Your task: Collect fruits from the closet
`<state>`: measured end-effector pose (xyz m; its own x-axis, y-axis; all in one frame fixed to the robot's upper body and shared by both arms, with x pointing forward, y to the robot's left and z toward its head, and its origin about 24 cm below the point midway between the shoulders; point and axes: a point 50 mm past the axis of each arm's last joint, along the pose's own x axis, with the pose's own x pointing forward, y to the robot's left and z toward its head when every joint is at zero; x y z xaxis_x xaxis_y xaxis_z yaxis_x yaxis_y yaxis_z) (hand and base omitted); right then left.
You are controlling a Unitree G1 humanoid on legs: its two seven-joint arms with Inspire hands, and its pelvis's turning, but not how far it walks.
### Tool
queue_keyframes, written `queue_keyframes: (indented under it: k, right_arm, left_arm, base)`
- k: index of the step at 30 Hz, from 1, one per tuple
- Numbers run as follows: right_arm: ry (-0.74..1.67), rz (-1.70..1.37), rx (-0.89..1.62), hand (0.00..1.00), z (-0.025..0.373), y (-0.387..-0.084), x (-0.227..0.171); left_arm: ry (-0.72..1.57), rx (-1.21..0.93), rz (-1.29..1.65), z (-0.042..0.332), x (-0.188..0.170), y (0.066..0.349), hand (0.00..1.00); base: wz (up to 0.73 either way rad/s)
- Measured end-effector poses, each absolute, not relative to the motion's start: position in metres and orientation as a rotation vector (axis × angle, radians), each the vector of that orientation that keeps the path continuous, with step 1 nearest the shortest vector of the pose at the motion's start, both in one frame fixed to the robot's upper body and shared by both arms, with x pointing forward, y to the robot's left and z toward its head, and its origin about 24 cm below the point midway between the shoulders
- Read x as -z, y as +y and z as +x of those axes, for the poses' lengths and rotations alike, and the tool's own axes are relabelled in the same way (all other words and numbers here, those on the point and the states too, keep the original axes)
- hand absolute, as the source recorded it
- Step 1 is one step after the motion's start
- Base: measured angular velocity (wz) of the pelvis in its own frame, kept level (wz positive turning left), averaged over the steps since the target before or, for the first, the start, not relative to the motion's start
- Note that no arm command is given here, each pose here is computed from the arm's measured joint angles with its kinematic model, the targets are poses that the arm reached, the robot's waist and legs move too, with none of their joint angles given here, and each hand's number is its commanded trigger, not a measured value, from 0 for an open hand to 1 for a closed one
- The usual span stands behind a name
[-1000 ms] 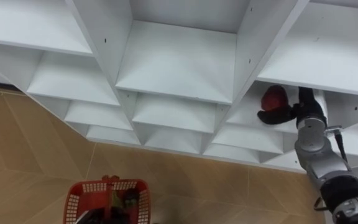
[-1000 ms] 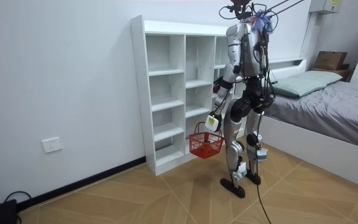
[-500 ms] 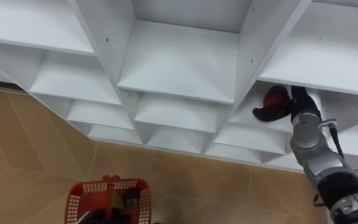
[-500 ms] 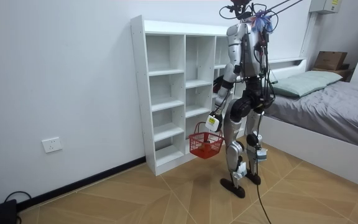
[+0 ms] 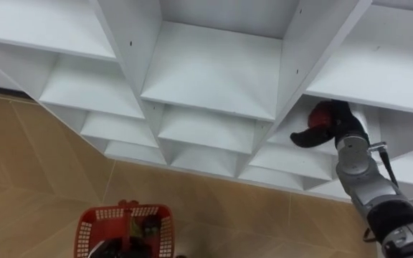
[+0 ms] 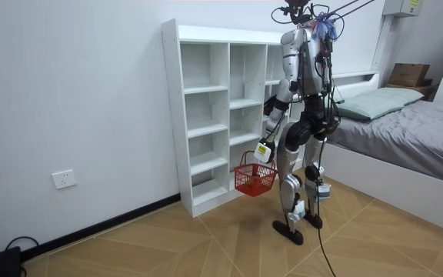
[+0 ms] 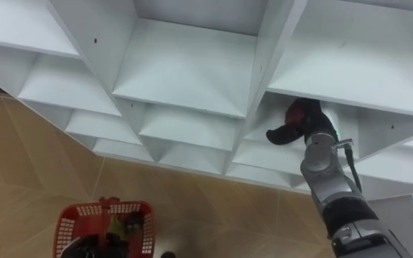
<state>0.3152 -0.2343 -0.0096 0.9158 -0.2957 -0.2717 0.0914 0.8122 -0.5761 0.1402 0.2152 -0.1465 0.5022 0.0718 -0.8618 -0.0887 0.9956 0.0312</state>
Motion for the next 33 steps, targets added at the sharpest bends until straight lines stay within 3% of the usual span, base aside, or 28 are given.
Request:
queue_keyframes:
  k: [19, 20, 21, 22, 33]
  right_arm:
    - [0.429, -0.621, 0.222, 0.0, 0.313, -0.244, 0.014]
    - [0.43, -0.621, 0.221, 0.05, 0.313, -0.244, 0.014]
    - [0.433, -0.621, 0.221, 0.61, 0.313, -0.244, 0.014]
    - [0.438, -0.623, 0.222, 0.98, 0.313, -0.244, 0.014]
    - [0.456, -0.646, 0.246, 1.0, 0.31, -0.25, 0.016]
  left_arm:
    - [1.046, -0.116, -0.005, 0.144, 0.146, 0.216, 1.0]
    - [1.047, -0.117, -0.005, 0.144, 0.146, 0.216, 1.0]
    - [1.048, -0.122, -0.002, 0.144, 0.145, 0.216, 1.0]
    - [1.047, -0.124, -0.001, 0.145, 0.145, 0.216, 1.0]
    - [1.04, -0.124, 0.0, 0.148, 0.144, 0.216, 1.0]
  base:
    - [0.0]
    - [0.0]
    - [0.0]
    - [0.0]
    - [0.0]
